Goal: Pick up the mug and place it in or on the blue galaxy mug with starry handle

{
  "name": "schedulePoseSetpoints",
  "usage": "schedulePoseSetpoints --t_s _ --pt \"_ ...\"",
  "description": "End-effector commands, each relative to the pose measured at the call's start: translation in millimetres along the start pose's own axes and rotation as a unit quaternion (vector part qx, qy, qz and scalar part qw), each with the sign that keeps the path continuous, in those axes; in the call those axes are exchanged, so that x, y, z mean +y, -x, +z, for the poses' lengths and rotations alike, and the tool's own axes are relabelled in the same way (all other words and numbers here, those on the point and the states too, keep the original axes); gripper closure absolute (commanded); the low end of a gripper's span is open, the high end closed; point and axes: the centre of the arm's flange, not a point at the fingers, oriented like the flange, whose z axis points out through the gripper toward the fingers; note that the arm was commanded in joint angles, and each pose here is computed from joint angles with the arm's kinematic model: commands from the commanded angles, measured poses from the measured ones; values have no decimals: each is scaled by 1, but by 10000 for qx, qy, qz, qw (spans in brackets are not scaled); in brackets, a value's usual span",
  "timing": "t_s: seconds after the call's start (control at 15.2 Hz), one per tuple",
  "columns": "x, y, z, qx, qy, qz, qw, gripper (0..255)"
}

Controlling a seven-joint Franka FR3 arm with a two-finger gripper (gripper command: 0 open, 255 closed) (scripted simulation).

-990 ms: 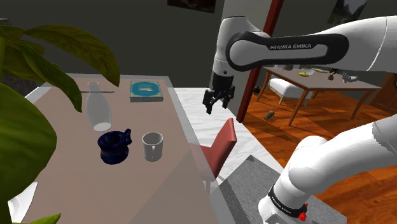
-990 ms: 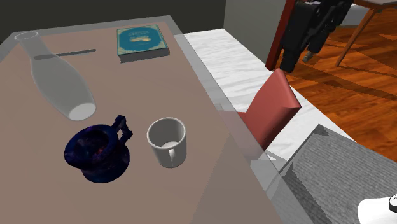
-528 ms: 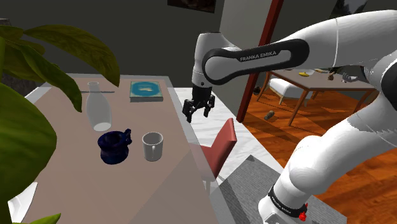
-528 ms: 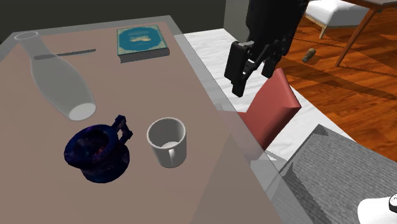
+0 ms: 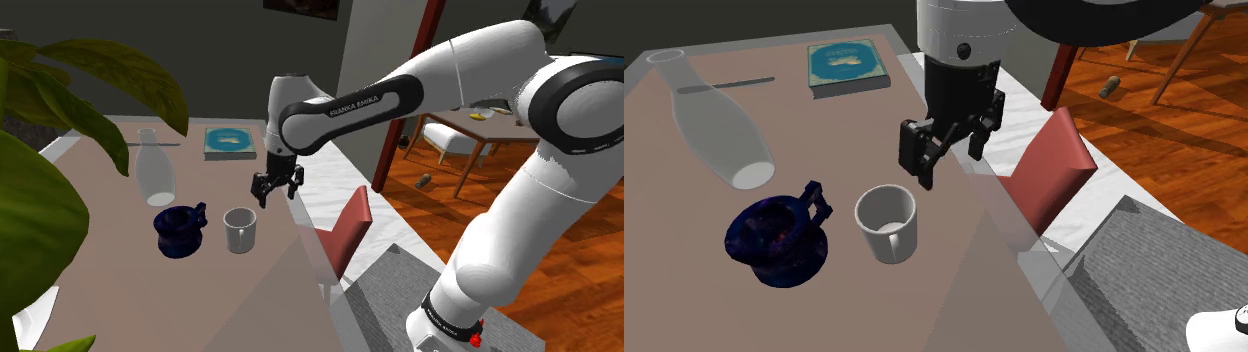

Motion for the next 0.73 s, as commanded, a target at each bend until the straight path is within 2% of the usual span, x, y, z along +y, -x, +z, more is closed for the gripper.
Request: schedulePoseSetpoints --t_s 0.0,0.2,0.66 --pt "-19 -14 13 -2 -56 -3 10000 0" --pt "-46 -32 34 -7 -132 -11 9999 0" --pt "-49 -33 68 -7 -138 -12 9999 0"
